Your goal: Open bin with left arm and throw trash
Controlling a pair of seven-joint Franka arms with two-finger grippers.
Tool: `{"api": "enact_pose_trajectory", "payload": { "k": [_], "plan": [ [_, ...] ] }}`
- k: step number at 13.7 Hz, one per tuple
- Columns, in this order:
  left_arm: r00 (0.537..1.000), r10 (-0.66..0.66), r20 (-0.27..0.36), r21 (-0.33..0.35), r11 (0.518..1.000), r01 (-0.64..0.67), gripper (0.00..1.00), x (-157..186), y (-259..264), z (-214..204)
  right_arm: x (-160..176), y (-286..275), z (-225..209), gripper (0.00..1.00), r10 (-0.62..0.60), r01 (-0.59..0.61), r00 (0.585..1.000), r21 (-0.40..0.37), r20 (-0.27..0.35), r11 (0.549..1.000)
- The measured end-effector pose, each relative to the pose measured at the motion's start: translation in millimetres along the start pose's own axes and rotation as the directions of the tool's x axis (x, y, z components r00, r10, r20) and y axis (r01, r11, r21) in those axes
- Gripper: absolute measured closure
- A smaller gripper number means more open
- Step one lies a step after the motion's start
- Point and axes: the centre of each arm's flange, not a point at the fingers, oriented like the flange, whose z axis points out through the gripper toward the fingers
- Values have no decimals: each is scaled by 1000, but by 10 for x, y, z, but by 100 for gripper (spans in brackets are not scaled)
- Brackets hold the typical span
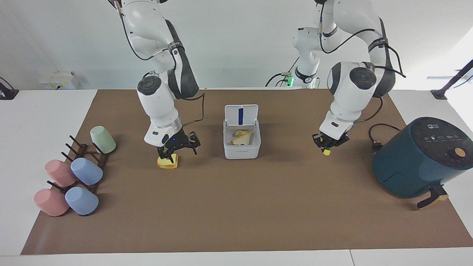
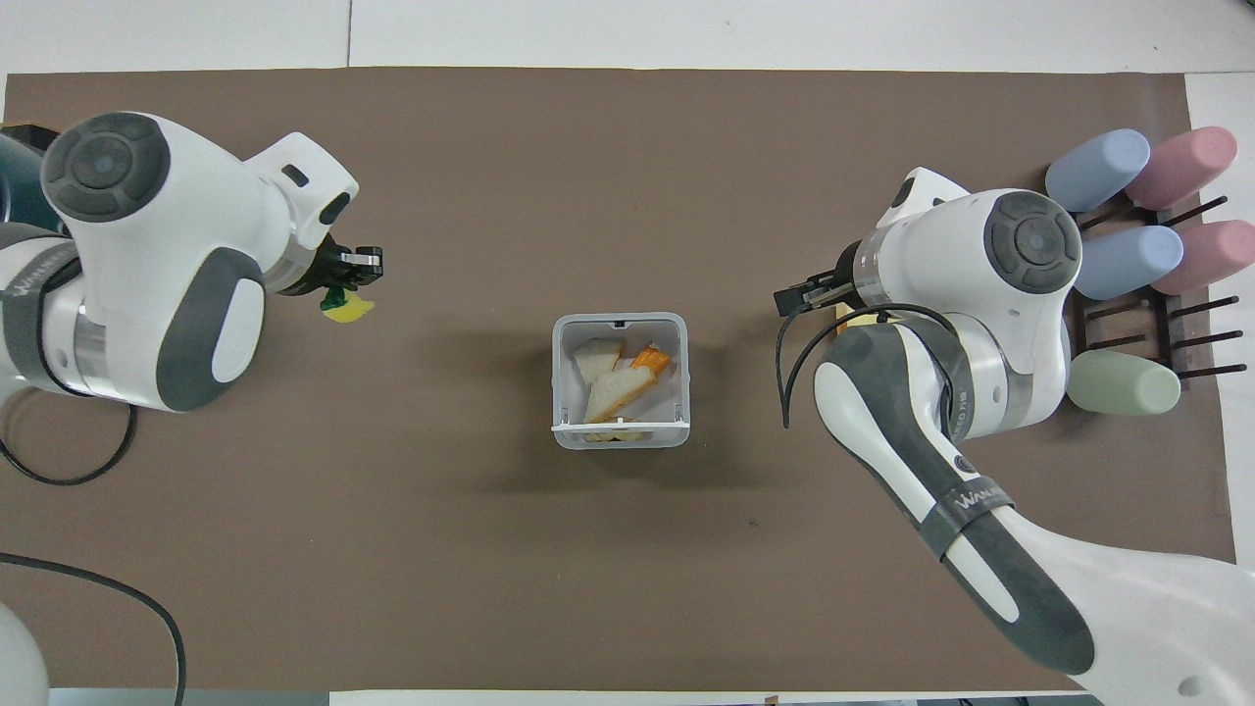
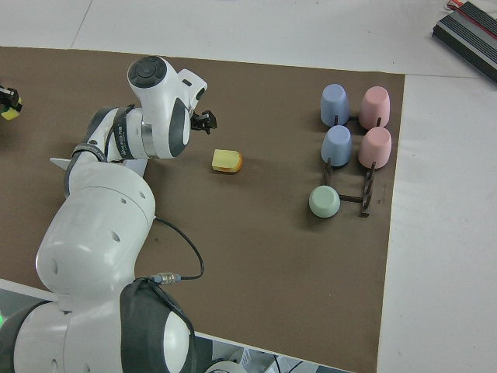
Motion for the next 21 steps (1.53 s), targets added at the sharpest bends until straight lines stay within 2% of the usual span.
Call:
{"api": "enact_pose_trajectory", "payload": {
  "k": [2, 4, 7, 9, 10, 12, 16, 17, 18, 19, 21],
  "plan": [
    [1000, -29, -1, -18, 999, 29, 94, -241, 642, -27, -81, 206, 254, 0, -2, 3, 999, -35, 41, 999],
    [998, -55, -19, -62, 997, 53, 94, -528, 1283, -83, -109, 320, 354, 0, -65, 71, 996, -83, 68, 994],
    [998, -58, -36, -168, 984, 51, 94, -877, 1946, -166, -141, 291, 396, 0, -249, 257, 964, -74, 95, 964],
    [998, -45, -54, -202, 979, 33, 94, -1035, 2196, -130, -176, 291, 433, 0, -361, 369, 926, -58, 112, 928],
    [997, -41, -58, -207, 978, 28, 88, -1061, 2235, -101, -190, 291, 447, 0, -415, 423, 902, -50, 119, 905],
    [997, -46, -57, -204, 978, 34, 66, -1041, 2213, -73, -244, 295, 491, 0, -524, 531, 841, -27, 135, 847],
    [998, -49, -47, -196, 980, 39, 19, -1034, 2186, -57, -389, 434, 557, 0, -614, 621, 774, 6, 157, 784],
    [998, -47, -39, -189, 981, 39, 6, -1045, 2184, -47, -392, 467, 543, 7, -630, 637, 761, 8, 155, 771],
    [999, -44, -27, -179, 983, 39, 0, -1061, 2178, -34, -392, 483, 532, 7, -637, 644, 755, 8, 154, 765],
    [999, -41, -11, -166, 985, 39, 0, -1081, 2163, -31, -390, 484, 522, 15, -638, 645, 754, 7, 153, 764],
    [999, -44, 20, -139, 989, 46, 0, -1112, 2068, -126, -378, 484, 483, 40, -625, 632, 766, 3, 147, 775]
  ]
}}
